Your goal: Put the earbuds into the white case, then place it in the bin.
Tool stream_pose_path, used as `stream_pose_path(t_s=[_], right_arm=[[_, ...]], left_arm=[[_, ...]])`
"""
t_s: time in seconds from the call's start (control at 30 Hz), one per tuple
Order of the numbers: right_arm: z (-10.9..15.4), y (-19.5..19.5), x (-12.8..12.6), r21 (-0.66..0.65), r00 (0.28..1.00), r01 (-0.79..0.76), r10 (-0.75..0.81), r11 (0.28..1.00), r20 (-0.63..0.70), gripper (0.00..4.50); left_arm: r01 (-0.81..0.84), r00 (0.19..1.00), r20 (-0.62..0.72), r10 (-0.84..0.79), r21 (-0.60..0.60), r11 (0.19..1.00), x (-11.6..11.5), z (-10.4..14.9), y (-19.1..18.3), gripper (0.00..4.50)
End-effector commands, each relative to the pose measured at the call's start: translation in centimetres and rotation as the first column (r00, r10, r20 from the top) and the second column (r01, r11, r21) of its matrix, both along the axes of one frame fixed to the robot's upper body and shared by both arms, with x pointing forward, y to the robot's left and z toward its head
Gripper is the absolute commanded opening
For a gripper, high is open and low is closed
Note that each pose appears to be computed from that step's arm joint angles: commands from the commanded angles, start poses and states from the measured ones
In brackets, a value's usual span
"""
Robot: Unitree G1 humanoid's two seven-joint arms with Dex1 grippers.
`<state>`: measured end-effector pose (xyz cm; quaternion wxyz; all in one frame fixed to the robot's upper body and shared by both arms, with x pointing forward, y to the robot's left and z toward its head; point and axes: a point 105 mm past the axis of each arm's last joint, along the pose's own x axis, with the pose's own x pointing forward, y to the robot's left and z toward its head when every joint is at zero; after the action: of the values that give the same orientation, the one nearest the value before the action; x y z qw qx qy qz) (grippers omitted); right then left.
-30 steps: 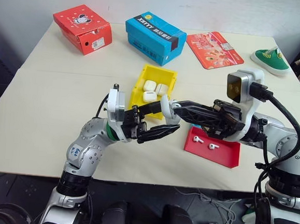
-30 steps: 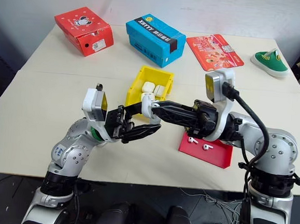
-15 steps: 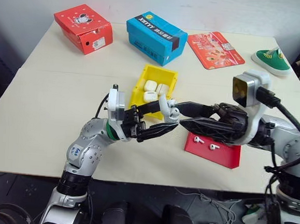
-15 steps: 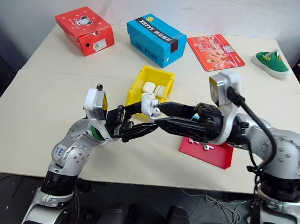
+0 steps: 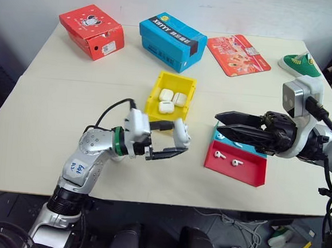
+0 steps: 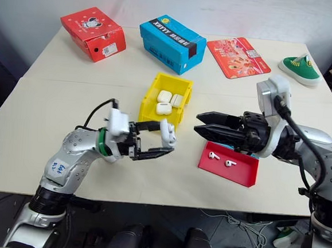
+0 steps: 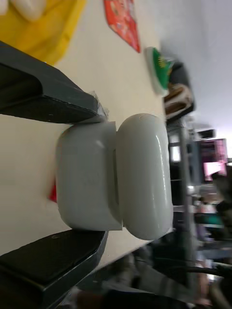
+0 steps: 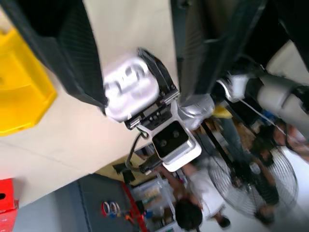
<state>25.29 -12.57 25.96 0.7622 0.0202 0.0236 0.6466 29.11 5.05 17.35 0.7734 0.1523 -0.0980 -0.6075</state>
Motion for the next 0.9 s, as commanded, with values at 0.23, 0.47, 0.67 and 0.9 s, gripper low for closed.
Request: stream_pose_path(t_s=[0.23, 0.47, 0.67, 0.9], right_arm=[[-1.8, 4.9, -0.3, -0.205, 0.973, -0.068, 0.11, 0.976, 0.201, 0.02], [-2.9, 5.7, 0.9, -0.317, 0.967, 0.002, 0.079, 0.948, 0.241, 0.02], [-4.1, 4.1, 1.2, -0.42, 0.984, 0.036, 0.041, 0.907, 0.174, 0.02], [-3.8, 1.1, 1.5, -0.364, 0.988, 0.115, -0.067, 0.924, 0.142, 0.02]], left_arm=[[0.041, 0.998, 0.036, -0.044, 0.078, 0.996, -0.3, 0.3, -1.9, 2.79], [0.048, 0.998, 0.033, -0.051, 0.075, 0.996, -0.3, 0.4, -2.0, 2.79], [0.048, 0.997, 0.05, -0.051, 0.045, 0.998, -0.4, 0.9, -1.7, 2.79], [0.042, 0.999, 0.029, -0.042, 0.003, 0.999, -0.8, 1.2, -0.8, 2.79]])
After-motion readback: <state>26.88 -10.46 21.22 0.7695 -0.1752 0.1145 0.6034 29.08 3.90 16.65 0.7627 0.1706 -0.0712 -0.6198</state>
